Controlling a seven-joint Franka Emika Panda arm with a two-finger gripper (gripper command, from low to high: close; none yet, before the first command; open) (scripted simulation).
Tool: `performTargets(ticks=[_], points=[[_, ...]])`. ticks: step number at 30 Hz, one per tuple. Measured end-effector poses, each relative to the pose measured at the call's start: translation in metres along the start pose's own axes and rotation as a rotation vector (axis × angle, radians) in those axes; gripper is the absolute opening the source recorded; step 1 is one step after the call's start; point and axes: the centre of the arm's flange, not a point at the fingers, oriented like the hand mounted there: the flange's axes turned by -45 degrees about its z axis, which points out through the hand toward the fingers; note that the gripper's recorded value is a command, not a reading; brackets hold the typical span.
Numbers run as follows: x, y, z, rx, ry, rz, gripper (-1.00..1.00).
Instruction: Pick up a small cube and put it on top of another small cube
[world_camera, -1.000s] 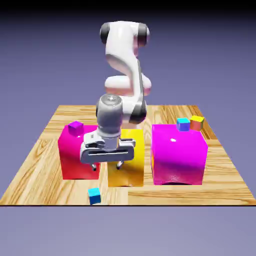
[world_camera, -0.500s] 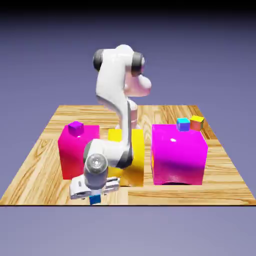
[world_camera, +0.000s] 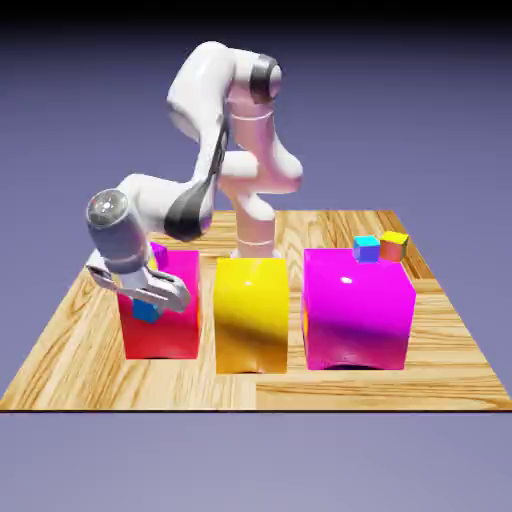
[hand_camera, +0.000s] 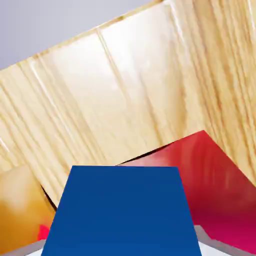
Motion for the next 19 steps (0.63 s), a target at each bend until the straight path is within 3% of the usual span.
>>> performTargets(ticks=[7,12,16,17,19], points=[[-0.073,0.101,-0.041,0.26,-0.059,0.465,-1.0],[-0.114,0.135,-0.052,0.395,-0.117,0.651,-1.0],[-0.106,0.116,0.004,0.395,-0.117,0.651,-1.0],[-0.105,0.113,0.012,0.394,-0.117,0.651,1.0],[-0.105,0.113,0.012,0.392,-0.117,0.651,1.0]])
